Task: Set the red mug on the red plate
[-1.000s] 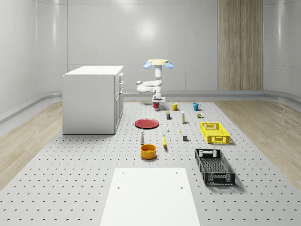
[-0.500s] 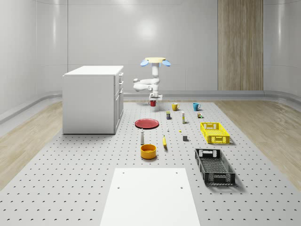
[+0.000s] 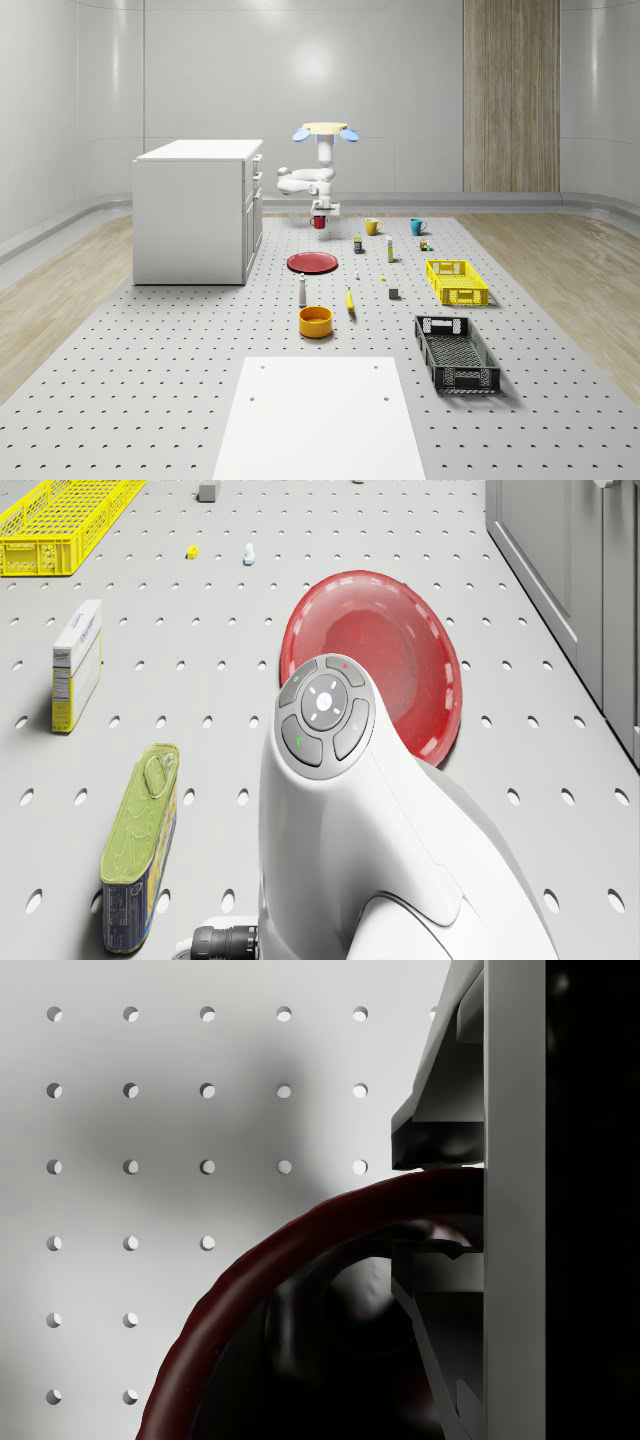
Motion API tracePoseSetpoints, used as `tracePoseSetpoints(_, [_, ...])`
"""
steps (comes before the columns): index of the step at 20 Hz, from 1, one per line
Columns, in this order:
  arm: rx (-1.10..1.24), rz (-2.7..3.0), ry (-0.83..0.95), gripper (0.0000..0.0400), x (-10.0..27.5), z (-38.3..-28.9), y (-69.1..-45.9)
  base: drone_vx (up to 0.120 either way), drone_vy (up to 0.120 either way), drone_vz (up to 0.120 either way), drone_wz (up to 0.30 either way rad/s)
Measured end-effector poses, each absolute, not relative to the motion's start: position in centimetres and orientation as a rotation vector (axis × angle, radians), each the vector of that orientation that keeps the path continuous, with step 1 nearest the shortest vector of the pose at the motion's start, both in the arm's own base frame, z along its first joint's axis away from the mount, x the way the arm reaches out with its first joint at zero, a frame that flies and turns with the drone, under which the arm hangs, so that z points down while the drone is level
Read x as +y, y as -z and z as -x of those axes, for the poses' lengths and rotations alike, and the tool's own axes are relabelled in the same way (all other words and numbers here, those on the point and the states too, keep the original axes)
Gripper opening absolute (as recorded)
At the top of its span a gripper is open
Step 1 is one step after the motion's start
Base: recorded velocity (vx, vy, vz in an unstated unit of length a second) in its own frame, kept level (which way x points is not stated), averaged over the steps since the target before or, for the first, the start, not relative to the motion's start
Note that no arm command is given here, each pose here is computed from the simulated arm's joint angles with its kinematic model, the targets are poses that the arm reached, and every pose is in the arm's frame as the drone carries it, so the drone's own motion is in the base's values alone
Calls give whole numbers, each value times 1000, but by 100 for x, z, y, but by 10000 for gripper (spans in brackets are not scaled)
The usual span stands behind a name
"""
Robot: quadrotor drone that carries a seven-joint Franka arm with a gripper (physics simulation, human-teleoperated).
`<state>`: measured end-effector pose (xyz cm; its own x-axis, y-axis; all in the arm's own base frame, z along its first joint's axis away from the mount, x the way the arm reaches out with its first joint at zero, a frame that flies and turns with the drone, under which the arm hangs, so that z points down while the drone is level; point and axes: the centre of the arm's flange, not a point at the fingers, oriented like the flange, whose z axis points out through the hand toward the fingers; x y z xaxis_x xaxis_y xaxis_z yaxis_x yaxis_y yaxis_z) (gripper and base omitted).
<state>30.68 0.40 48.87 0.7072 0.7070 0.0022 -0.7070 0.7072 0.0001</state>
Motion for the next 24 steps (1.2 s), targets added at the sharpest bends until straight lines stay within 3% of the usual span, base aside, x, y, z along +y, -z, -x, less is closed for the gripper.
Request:
tracePoseSetpoints(10, [-2,-1,-785,100,40,-3068,-4887,120,-72,0,0])
tracePoseSetpoints(17, [-2,-1,-785,100,40,-3068,-4887,120,0,-6,0])
tracePoseSetpoints(24, [-2,-1,-785,100,40,-3068,-4887,120,0,-80,0])
